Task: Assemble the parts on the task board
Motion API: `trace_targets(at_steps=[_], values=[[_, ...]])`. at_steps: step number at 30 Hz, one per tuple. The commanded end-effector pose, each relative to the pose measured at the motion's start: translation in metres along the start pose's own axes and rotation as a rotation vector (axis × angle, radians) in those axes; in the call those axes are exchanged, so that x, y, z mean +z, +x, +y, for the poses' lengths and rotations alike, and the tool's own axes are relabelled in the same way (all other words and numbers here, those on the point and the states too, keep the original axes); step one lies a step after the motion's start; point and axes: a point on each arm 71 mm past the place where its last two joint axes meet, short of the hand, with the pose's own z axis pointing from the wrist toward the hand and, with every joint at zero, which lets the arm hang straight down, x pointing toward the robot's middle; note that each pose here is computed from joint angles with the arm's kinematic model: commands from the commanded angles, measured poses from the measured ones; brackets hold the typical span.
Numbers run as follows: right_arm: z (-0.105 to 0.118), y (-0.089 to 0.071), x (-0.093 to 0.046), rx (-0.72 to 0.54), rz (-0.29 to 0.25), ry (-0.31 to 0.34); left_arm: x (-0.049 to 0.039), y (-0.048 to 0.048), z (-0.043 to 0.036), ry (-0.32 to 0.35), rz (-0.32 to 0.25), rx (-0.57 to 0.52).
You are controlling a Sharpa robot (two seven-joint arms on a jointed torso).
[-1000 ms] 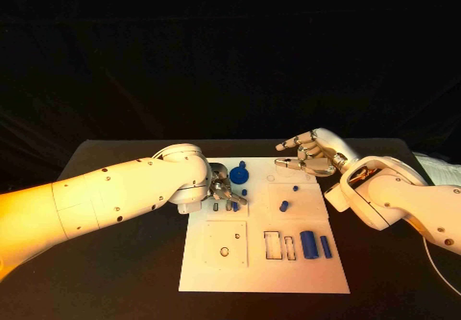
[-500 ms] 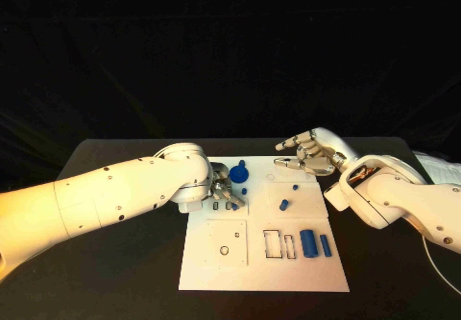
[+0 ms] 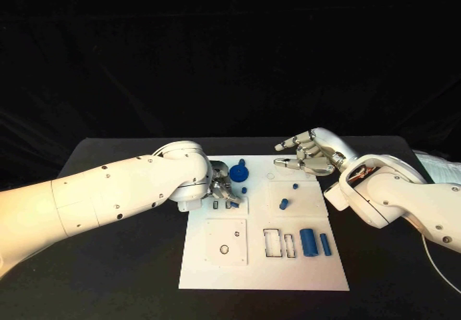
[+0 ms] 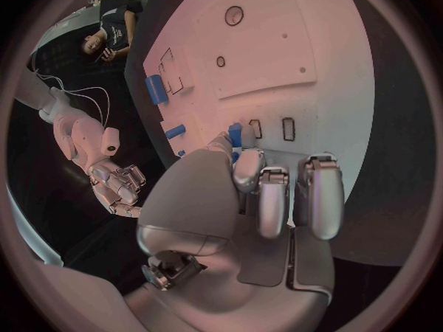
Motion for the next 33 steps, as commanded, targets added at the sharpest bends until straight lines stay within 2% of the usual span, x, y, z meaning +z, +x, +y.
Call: trace_targets(at_steps=[1,11,16,25,33], values=[[0.000,0.002,0.000,-0.010,0.020,-0.004,-0.0008,0.0003,0.0052,-0.033,-0.015,-0.028],[0.000,0.003,0.001,-0.008,0.022,-0.003,-0.0073,-0.0053,0.0164,-0.004,-0.101,-0.127],[0.000,0.004,0.001,-0.008,0.023,-0.002,-0.0105,-0.0041,0.0202,0.005,-0.129,-0.156],[-0.001,0.004,0.001,-0.008,0.025,-0.001,-0.0114,0.0012,0.0245,-0.006,-0.122,-0.146],[-0.001,0.004,0.001,-0.008,0.028,0.000,-0.0090,0.0063,0.0248,-0.021,-0.107,-0.118]])
